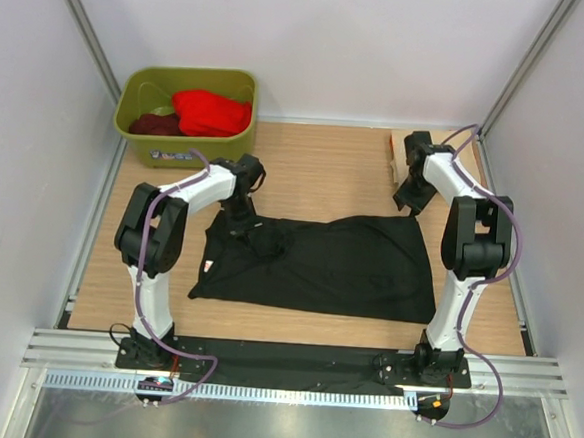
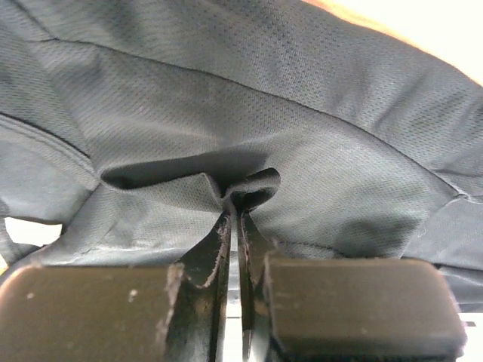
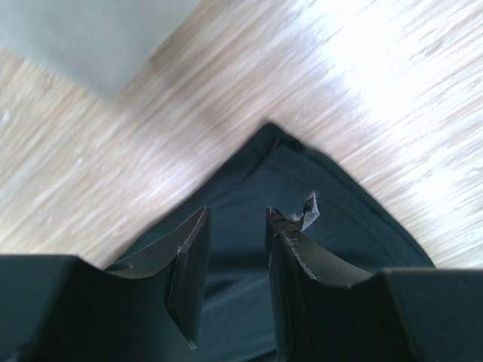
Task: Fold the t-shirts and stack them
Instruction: Fold the tshirt
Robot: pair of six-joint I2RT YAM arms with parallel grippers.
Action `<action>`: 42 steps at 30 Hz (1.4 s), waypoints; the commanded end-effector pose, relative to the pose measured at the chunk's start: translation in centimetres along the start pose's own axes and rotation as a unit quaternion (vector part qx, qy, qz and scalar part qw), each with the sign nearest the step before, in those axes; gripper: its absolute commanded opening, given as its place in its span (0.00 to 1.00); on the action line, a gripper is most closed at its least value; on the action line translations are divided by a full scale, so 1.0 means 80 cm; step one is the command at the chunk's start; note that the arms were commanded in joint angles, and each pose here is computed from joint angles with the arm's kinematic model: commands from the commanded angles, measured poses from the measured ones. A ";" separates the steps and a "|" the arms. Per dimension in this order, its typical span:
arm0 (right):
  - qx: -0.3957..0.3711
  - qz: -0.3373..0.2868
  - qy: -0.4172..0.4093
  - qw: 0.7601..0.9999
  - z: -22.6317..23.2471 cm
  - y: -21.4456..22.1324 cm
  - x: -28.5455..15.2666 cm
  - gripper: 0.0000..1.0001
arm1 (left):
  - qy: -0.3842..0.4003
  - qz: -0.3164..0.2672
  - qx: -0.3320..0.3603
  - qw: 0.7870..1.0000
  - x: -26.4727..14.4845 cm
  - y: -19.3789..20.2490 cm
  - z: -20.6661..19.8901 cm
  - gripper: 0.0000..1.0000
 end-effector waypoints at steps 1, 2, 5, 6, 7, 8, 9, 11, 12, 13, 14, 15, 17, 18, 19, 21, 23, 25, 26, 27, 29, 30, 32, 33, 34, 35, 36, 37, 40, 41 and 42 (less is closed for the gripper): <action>0.027 -0.027 -0.003 0.999 0.007 -0.029 -0.010 0.42 | -0.008 -0.031 0.011 0.999 -0.028 -0.011 0.000 0.06; 0.027 -0.026 -0.002 0.999 0.007 -0.030 -0.008 0.42 | -0.009 -0.033 0.012 0.999 -0.030 -0.012 0.000 0.08; 0.027 -0.021 0.001 0.999 0.011 -0.033 -0.004 0.42 | -0.007 -0.040 0.012 0.999 -0.037 -0.014 -0.002 0.38; 0.027 -0.021 0.000 0.999 0.011 -0.035 -0.004 0.42 | -0.007 -0.042 0.012 0.999 -0.038 -0.015 -0.002 0.42; 0.027 -0.021 0.000 0.999 0.011 -0.035 -0.003 0.42 | -0.010 -0.043 0.012 0.999 -0.038 -0.017 -0.002 0.46; 0.026 -0.021 0.000 0.999 0.011 -0.035 -0.003 0.41 | -0.007 -0.047 0.013 0.999 -0.042 -0.021 -0.006 0.47; 0.028 -0.022 0.000 0.999 0.011 -0.034 -0.003 0.41 | -0.009 -0.043 0.016 0.999 -0.043 -0.021 -0.005 0.47; 0.026 -0.023 -0.002 0.999 0.011 -0.034 -0.003 0.41 | -0.025 -0.052 0.019 0.998 -0.041 -0.028 -0.003 0.47; 0.026 -0.023 -0.003 0.999 0.011 -0.034 -0.003 0.41 | -0.026 -0.054 0.020 0.998 -0.043 -0.031 -0.004 0.47; 0.027 -0.024 -0.003 0.999 0.011 -0.034 -0.003 0.41 | -0.029 -0.056 0.020 0.998 -0.042 -0.033 -0.004 0.46; 0.026 -0.023 -0.004 0.999 0.011 -0.033 -0.002 0.41 | -0.032 -0.053 0.019 0.998 -0.038 -0.034 -0.005 0.46; 0.025 -0.023 -0.004 0.999 0.011 -0.033 -0.002 0.41 | -0.032 -0.053 0.019 0.998 -0.040 -0.037 -0.007 0.45; 0.024 -0.025 -0.005 0.999 0.012 -0.035 -0.003 0.41 | -0.032 -0.050 0.019 0.998 -0.039 -0.039 -0.009 0.43; 0.025 -0.027 -0.007 0.999 0.012 -0.036 -0.004 0.41 | -0.036 -0.047 0.020 0.998 -0.036 -0.041 -0.011 0.42; 0.024 -0.026 -0.007 0.999 0.012 -0.036 -0.003 0.41 | -0.039 -0.046 0.023 0.998 -0.035 -0.040 -0.013 0.42; 0.024 -0.026 -0.008 0.999 0.013 -0.036 -0.002 0.41 | -0.053 -0.041 0.026 0.997 -0.031 -0.039 -0.011 0.41; 0.024 -0.026 -0.010 0.999 0.014 -0.036 -0.002 0.41 | -0.061 -0.042 0.032 0.997 -0.030 -0.038 -0.014 0.41; 0.024 -0.026 -0.013 0.999 0.015 -0.035 -0.002 0.40 | -0.067 -0.041 0.034 0.996 -0.026 -0.038 -0.017 0.40; 0.024 -0.026 -0.013 0.999 0.014 -0.035 -0.002 0.41 | -0.069 -0.041 0.038 0.996 -0.025 -0.036 -0.019 0.40; 0.023 -0.024 -0.013 0.999 0.014 -0.034 0.000 0.41 | -0.077 -0.037 0.041 0.996 -0.023 -0.035 -0.018 0.40; 0.021 -0.024 -0.013 0.999 0.013 -0.033 0.001 0.40 | -0.086 -0.033 0.045 0.995 -0.017 -0.033 -0.020 0.40; 0.021 -0.024 -0.013 0.999 0.013 -0.032 0.002 0.40 | -0.090 -0.031 0.046 0.994 -0.015 -0.032 -0.020 0.39; 0.019 -0.024 -0.011 0.999 0.012 -0.031 0.004 0.40 | -0.098 -0.025 0.047 0.994 -0.009 -0.030 -0.017 0.40; 0.018 -0.024 -0.011 0.999 0.012 -0.031 0.004 0.40 | -0.099 -0.025 0.047 0.994 -0.008 -0.030 -0.017 0.40; 0.017 -0.025 -0.011 0.999 0.011 -0.031 0.005 0.40 | -0.102 -0.024 0.048 0.993 -0.006 -0.029 -0.017 0.40; 0.017 -0.024 -0.008 1.000 0.010 -0.030 0.005 0.40 | -0.104 -0.023 0.048 0.993 -0.004 -0.029 -0.016 0.40; 0.015 -0.026 -0.006 1.000 0.009 -0.030 0.006 0.40 | -0.105 -0.023 0.048 0.993 -0.004 -0.029 -0.016 0.39; 0.016 -0.028 -0.006 0.999 0.009 -0.031 0.006 0.40 | -0.105 -0.023 0.048 0.993 -0.004 -0.030 -0.015 0.38; 0.019 -0.032 -0.002 0.999 0.009 -0.035 0.008 0.40 | -0.109 -0.024 0.051 0.992 -0.004 -0.029 -0.014 0.29; 0.025 -0.035 -0.005 0.999 0.012 -0.040 0.007 0.40 | -0.110 -0.027 0.052 0.992 -0.004 -0.030 -0.014 0.27; 0.028 -0.034 -0.002 0.999 0.011 -0.042 0.008 0.40 | -0.111 -0.027 0.052 0.992 -0.005 -0.031 -0.013 0.20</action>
Point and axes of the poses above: each gripper's point midway between its finger pads, its own x axis out along the fingers, its own z axis along the line the jaws close on, y = z × x, the point moved 3 cm from there along -x, back along the fingers, and after that the axes turned 5 degrees about x, right-handed, at the moved point
